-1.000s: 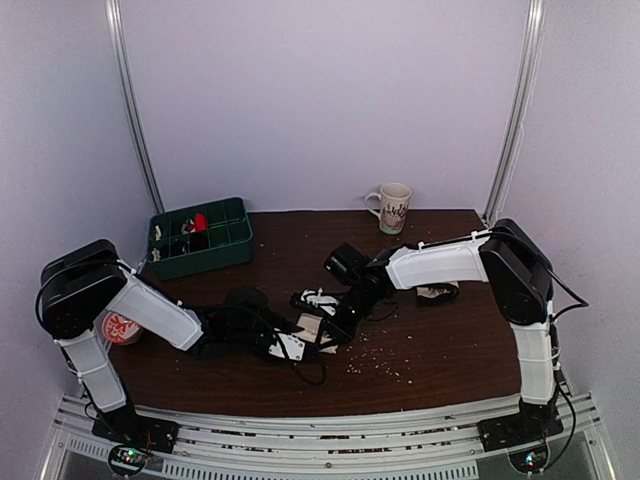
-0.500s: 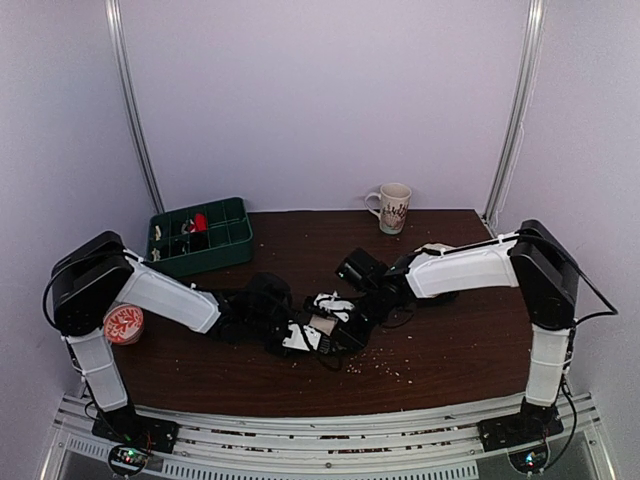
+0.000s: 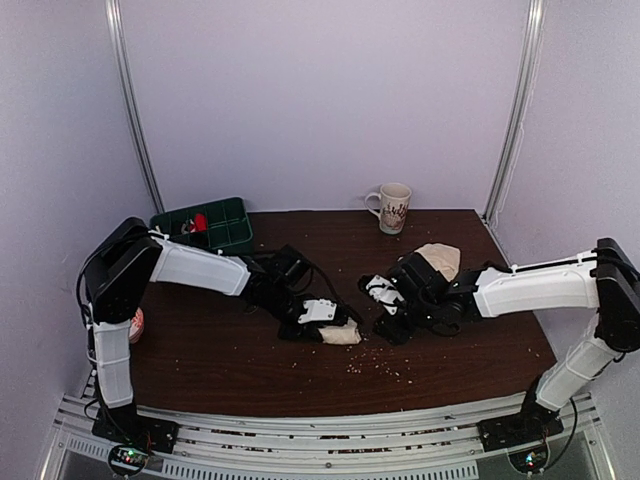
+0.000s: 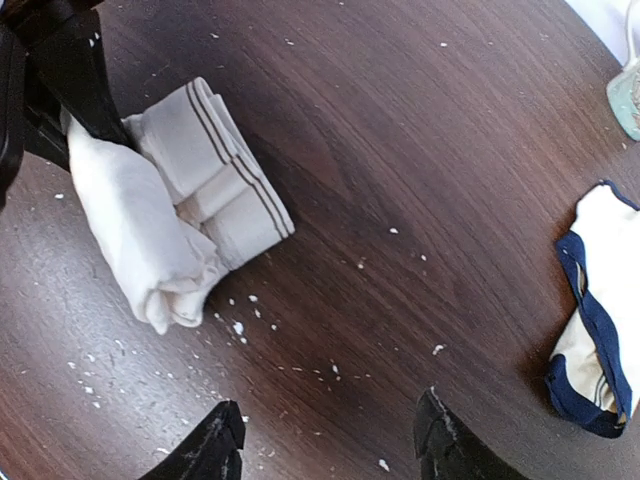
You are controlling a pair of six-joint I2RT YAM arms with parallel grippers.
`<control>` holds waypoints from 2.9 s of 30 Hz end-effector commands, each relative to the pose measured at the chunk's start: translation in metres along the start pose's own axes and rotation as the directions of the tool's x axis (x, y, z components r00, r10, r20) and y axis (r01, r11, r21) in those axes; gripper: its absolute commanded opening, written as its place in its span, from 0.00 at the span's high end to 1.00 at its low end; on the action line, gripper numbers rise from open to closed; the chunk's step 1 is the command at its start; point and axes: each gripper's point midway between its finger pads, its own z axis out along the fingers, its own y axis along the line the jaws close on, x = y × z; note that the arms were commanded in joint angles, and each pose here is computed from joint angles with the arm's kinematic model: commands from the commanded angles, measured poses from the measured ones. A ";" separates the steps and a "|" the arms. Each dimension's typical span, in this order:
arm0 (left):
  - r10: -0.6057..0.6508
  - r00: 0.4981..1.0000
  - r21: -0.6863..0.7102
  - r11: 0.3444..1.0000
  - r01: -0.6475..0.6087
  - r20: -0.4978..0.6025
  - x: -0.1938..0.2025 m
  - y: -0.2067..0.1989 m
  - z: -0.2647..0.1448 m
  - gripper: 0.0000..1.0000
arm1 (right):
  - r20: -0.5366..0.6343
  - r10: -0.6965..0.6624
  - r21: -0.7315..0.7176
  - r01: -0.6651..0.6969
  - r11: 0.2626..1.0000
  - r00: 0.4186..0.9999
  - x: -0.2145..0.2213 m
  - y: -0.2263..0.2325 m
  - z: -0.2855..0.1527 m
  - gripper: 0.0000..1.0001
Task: Roll the underwear
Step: Roll the underwear at the center of the board.
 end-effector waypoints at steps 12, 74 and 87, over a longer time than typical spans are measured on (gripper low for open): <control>-0.252 0.959 0.279 0.919 0.279 -0.130 0.024 -0.033 0.000 0.97 | 0.207 -0.377 0.208 0.336 0.918 0.903 -0.020 0.052 -0.033 0.42; -0.305 0.945 0.207 0.939 0.276 0.122 -0.015 0.013 -0.059 0.31 | -0.129 -0.627 0.213 0.639 0.739 0.768 -0.010 0.066 0.075 0.86; -0.366 0.925 0.350 0.883 0.311 0.100 -0.016 0.017 -0.038 0.02 | -0.147 -0.647 0.231 0.662 0.713 0.748 -0.007 0.067 0.077 0.86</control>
